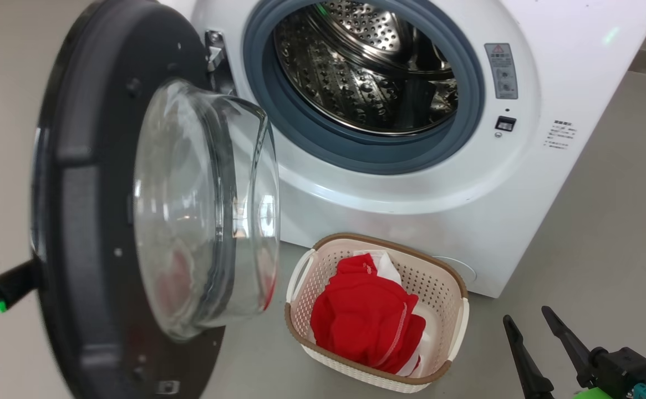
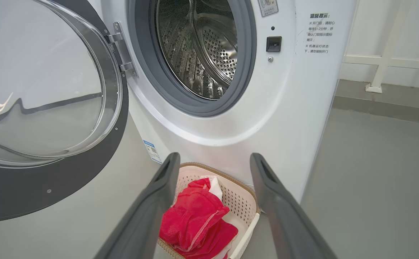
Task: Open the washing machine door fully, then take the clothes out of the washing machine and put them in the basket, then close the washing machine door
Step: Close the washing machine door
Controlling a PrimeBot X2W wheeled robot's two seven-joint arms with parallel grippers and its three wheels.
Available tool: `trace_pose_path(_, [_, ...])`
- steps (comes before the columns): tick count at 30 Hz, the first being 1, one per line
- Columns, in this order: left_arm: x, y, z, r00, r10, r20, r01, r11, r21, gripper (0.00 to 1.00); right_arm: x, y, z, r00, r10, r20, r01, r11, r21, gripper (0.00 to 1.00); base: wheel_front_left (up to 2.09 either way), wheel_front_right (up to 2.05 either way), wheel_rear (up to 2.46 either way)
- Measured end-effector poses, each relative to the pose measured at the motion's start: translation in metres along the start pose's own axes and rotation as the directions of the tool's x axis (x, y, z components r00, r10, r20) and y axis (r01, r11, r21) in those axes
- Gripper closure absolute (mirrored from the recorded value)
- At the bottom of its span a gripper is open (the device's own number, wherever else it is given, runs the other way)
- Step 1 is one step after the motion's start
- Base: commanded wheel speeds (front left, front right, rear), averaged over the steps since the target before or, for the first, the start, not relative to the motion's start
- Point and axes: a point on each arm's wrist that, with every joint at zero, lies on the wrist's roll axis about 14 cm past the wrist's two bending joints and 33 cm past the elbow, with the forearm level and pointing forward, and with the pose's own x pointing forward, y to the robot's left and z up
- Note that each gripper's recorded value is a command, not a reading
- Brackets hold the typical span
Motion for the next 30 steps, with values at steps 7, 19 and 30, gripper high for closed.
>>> trace_pose_path(7, [0.027,-0.033,-0.017,0.993,-0.100,-0.063,0.103,0.994,0.045,1.00,-0.006,-0.009,0.000,1.000,-0.030,0.004,0.030,1.000,0.005,0.00,0.00,0.00,0.00])
trace_pose_path(19, [0.060,-0.090,-0.042,0.958,-0.272,-0.092,0.279,0.957,0.079,1.00,-0.014,-0.017,0.003,0.998,-0.065,0.014,0.065,0.998,0.009,0.00,0.00,0.00,0.00])
trace_pose_path(30, [0.050,-0.081,-0.029,0.967,-0.254,0.006,0.253,0.964,0.078,1.00,-0.012,-0.011,0.005,0.998,-0.051,0.021,0.051,0.999,0.007,0.00,0.00,0.00,0.00])
